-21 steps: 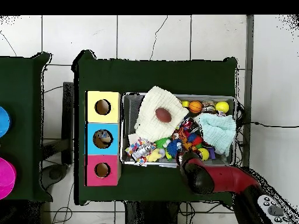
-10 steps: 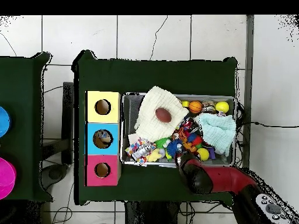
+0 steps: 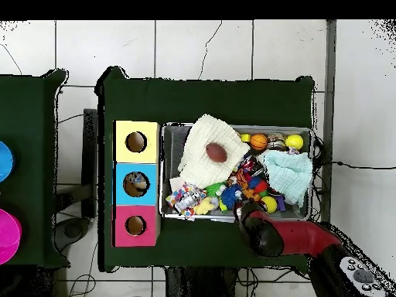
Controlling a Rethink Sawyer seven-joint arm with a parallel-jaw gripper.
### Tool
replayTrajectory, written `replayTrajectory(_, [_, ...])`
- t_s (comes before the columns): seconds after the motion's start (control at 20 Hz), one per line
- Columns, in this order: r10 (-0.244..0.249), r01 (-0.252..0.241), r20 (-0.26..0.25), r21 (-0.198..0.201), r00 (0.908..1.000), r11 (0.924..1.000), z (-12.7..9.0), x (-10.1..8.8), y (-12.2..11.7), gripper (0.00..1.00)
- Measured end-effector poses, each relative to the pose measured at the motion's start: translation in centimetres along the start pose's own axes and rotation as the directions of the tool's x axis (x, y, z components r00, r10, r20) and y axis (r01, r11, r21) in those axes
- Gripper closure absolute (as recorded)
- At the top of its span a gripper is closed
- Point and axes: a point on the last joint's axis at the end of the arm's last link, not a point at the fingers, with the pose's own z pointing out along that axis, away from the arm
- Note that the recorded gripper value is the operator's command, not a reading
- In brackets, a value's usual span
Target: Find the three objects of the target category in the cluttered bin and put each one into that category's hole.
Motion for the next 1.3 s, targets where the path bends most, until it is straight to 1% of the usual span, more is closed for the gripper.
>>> replayTrajectory(0.65, [0.018, -0.018, -0.002, 0.001, 0.9998, 0.9998, 0.0, 0.5, -0.7, 0.0])
replayTrajectory(0.95, [0.01, -0.01, -0.007, -0.004, 0.9999, 0.9999, 0.5, 0.9, -0.6, 0.0])
replayTrajectory(1.3, [0.001, -0.001, 0.005, -0.005, 1.0, 1.0, 1.2, 0.9, -0.6, 0.0])
